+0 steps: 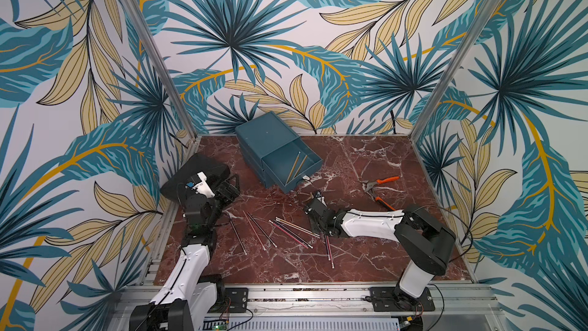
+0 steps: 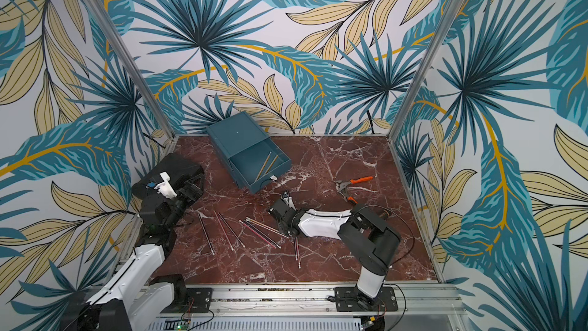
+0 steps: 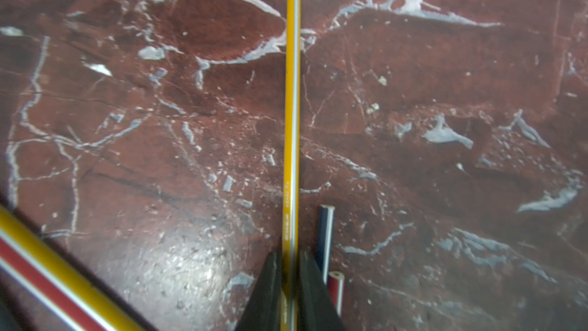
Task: Please place the pencils in the drawer according to their color
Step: Pick up the pencil from the center of the board.
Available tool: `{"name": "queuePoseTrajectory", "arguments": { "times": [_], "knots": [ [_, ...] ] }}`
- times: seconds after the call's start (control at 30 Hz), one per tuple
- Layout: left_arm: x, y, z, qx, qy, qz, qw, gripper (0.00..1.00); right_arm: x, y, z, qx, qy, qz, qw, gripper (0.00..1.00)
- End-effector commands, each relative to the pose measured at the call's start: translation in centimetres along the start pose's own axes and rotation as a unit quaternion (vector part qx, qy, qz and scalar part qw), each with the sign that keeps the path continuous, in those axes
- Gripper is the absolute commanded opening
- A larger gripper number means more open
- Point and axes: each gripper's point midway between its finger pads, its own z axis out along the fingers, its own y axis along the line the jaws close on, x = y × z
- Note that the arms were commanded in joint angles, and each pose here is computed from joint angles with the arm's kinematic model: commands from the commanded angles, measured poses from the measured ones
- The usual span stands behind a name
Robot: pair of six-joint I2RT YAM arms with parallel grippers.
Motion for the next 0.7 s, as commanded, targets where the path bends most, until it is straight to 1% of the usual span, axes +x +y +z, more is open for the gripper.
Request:
{"name": "queuePoseTrajectory", "arguments": {
  "times": [0.0, 0.17, 0.37, 0.67],
  "knots": [
    [-1.1, -0.2, 0.0, -0.001, -0.017, 0.014, 1.0, 1.0, 3.6, -1.5, 0.4, 0.039, 0.085, 0.007, 0.996, 0.17],
    [-1.2, 0.0, 0.0, -0.008, -0.018, 0.02, 1.0, 1.0, 5.1, -0.4, 0.8, 0.016, 0.125, 0.037, 0.991, 0.2],
    [-1.4, 0.0, 0.1, -0.013, -0.021, 0.024, 0.999, 1.0, 5.6, -0.2, 1.1, 0.014, 0.142, 0.053, 0.988, 0.19],
    [-1.6, 0.2, 0.3, -0.017, -0.023, 0.024, 0.999, 1.0, 6.3, 0.3, 1.9, 0.007, 0.164, 0.052, 0.985, 0.07]
  ]
}}
